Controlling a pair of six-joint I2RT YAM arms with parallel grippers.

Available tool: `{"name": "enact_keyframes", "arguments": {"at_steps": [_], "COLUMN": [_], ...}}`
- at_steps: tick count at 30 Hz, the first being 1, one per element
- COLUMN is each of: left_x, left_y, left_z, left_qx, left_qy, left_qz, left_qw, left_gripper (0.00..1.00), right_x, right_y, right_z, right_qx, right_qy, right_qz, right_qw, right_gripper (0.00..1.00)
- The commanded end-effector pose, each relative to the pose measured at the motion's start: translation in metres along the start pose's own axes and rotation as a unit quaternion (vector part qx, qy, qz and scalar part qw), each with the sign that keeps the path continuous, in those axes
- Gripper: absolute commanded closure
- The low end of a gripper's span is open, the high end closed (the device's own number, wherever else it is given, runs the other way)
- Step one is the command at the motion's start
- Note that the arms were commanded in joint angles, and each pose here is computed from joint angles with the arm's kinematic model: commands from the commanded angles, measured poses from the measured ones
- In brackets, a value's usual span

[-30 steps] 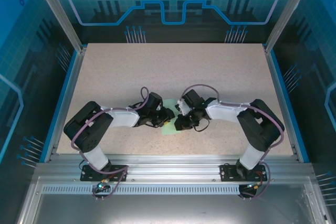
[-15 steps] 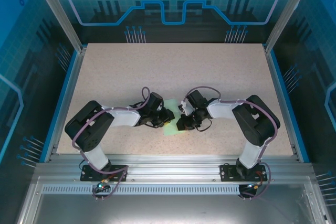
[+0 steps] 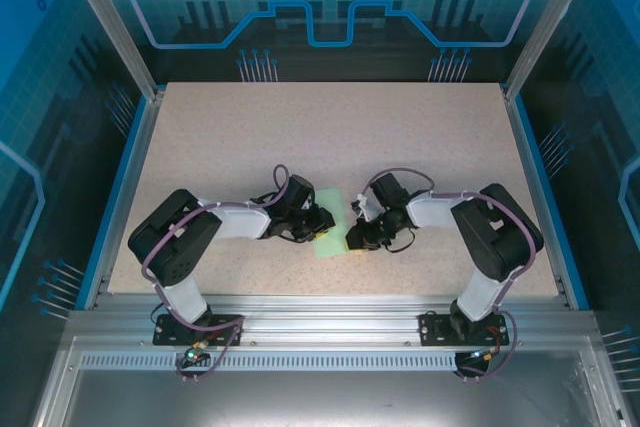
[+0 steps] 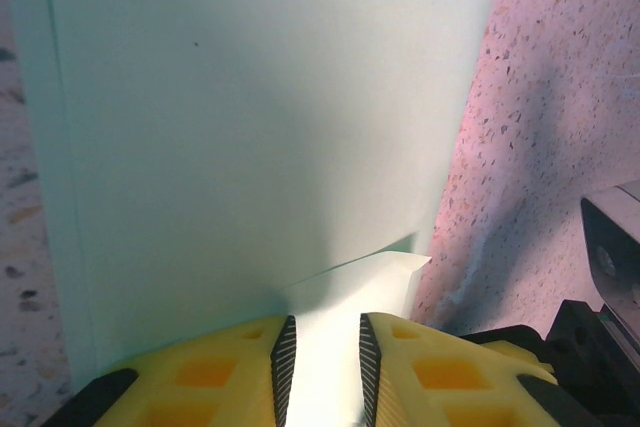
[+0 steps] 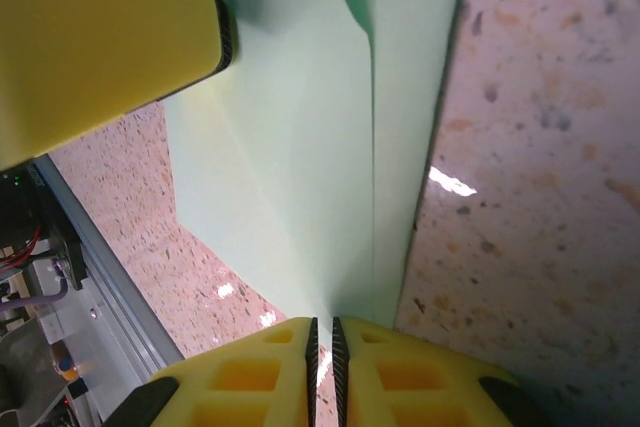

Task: Fold a paper plane with a square sheet of paper (pick it up from the middle)
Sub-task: Fold the triangle a second time at the center of the table.

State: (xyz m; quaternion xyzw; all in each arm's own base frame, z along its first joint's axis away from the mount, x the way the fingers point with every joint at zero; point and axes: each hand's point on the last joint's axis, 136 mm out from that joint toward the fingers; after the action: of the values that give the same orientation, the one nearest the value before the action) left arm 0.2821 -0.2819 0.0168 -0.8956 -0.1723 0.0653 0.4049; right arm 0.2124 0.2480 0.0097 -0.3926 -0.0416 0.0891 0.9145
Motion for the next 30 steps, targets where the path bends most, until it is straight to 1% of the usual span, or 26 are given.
{"name": "enact_keyframes", "arguments": {"at_steps": [1,4,9,15,18,20,23,25,28,30], "left_x": [-0.001,-0.001,-0.001,0.0,0.002,0.002,0.004,0.003,0.002,0.002], "left_y": [0.008,0.008,0.008,0.006,0.005,0.005,0.005,0.005,0.005,0.004], "left_z": [0.03,0.03,0.029,0.024,0.021,0.019,0.017,0.015,0.015,0.015], "left_qx": [0.055,0.056,0.055,0.054,0.054,0.053,0.052,0.048,0.047,0.046], "left_qy": [-0.003,-0.002,-0.001,0.009,0.018,0.023,0.024,0.025,0.024,0.024], "left_qz": [0.001,0.002,0.003,0.003,0.003,0.004,0.003,0.005,0.006,0.006], "left_qw": [0.998,0.998,0.998,0.999,0.998,0.998,0.998,0.999,0.999,0.999], "left_gripper": [0.71,0.71,0.71,0.71,0.71,0.71,0.71,0.71,0.71,0.71], "right_x": [-0.035,-0.038,-0.045,-0.043,-0.032,-0.022,-0.009,0.0,0.011,0.01], "right_y": [-0.002,-0.003,-0.009,-0.018,-0.025,-0.027,-0.023,-0.016,-0.007,0.001], "right_z": [-0.034,-0.036,-0.047,-0.048,-0.033,-0.014,0.015,0.027,0.031,0.021], "right_qx": [-0.052,-0.058,-0.108,-0.129,-0.115,-0.102,-0.09,-0.09,-0.104,-0.116], "right_qy": [0.055,0.058,0.06,0.063,0.049,0.031,0.002,-0.011,-0.014,-0.007], "right_qz": [0.047,0.045,0.049,0.027,-0.001,-0.023,-0.036,-0.043,-0.046,-0.036], "right_qw": [0.996,0.996,0.991,0.989,0.992,0.994,0.995,0.995,0.993,0.993], "right_gripper": [0.85,0.85,0.87,0.89,0.9,0.9,0.9,0.91,0.91,0.91]}}
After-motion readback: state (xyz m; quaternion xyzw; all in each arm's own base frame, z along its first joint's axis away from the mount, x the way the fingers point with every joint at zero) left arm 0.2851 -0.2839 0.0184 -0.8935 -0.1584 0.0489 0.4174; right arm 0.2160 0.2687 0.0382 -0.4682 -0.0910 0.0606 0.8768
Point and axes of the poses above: each hand's point on the last joint's axis, 136 mm out from that joint toward the fingers, its own y axis out along the fingers, its own z axis along the line the jaws close on, x = y × z, and after that the axes turned 2 degrees about y, right-handed
